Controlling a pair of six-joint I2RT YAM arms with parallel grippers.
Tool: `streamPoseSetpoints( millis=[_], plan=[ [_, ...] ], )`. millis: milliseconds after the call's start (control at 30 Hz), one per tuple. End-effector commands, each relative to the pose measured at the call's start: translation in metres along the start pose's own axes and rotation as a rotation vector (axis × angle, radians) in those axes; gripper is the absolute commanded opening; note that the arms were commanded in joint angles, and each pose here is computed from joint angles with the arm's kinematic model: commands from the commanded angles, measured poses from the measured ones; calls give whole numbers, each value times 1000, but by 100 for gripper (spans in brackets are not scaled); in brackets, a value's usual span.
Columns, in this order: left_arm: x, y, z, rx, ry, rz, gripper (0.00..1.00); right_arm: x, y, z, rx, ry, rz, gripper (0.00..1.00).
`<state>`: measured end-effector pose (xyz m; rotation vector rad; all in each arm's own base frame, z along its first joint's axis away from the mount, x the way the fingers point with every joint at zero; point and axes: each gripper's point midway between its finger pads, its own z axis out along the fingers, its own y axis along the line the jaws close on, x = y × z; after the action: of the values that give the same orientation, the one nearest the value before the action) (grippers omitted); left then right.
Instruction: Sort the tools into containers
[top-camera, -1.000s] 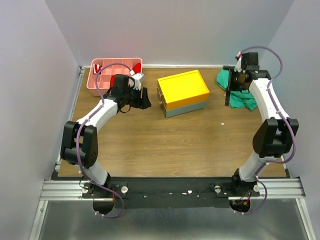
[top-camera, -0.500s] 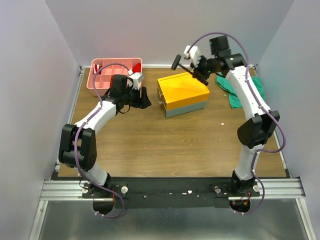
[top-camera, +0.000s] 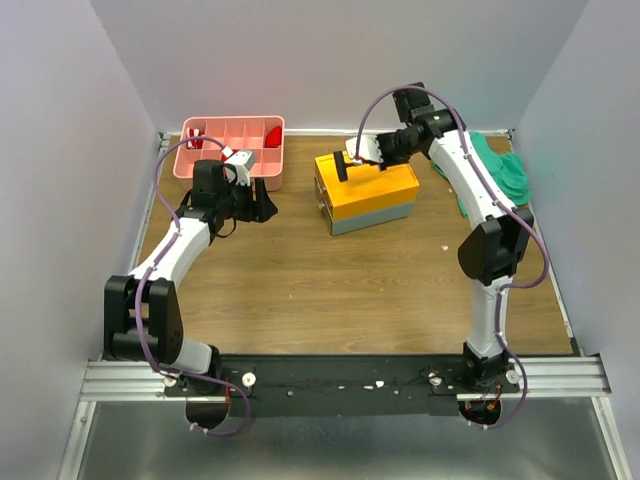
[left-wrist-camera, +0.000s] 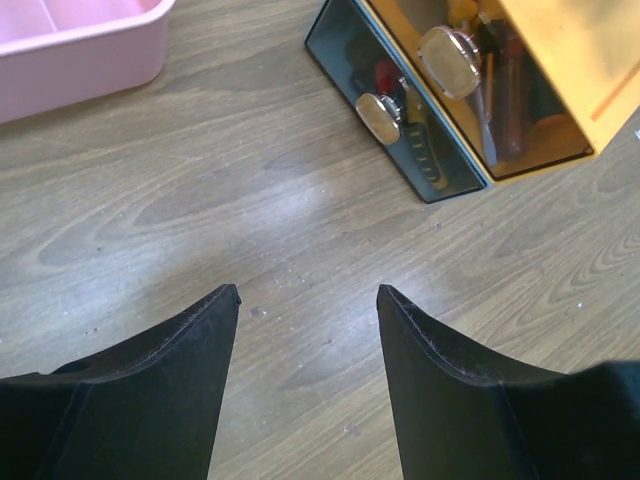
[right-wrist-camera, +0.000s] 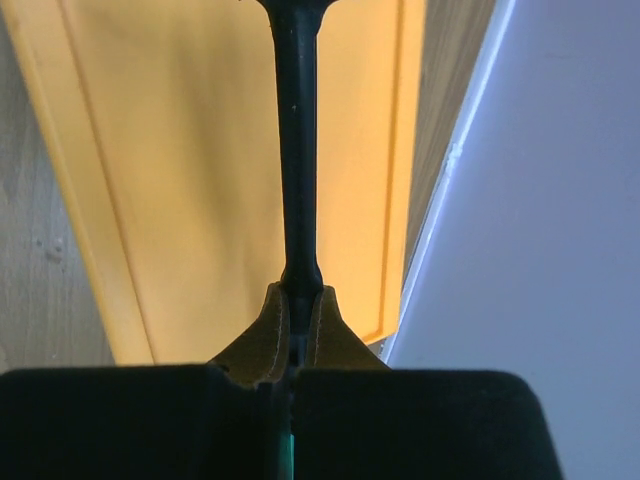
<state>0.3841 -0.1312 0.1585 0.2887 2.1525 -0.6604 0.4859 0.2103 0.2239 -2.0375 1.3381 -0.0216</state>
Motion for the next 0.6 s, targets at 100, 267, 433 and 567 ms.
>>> streamPoseSetpoints(
  millis=[100, 267, 433, 567],
  plan=[
    [-10, 2, -11, 15, -48, -2, 68, 16, 18, 19, -112, 37, -116, 1],
    [-9, 4, -8, 15, -40, -14, 68, 14, 15, 30, -98, 39, -79, 1],
    [-7, 6, -3, 17, -30, -30, 68, 11, 15, 40, -57, 56, -42, 30],
    [-10, 5, -2, 26, -34, -35, 68, 0, -9, 24, 65, 40, -29, 60]
  ],
)
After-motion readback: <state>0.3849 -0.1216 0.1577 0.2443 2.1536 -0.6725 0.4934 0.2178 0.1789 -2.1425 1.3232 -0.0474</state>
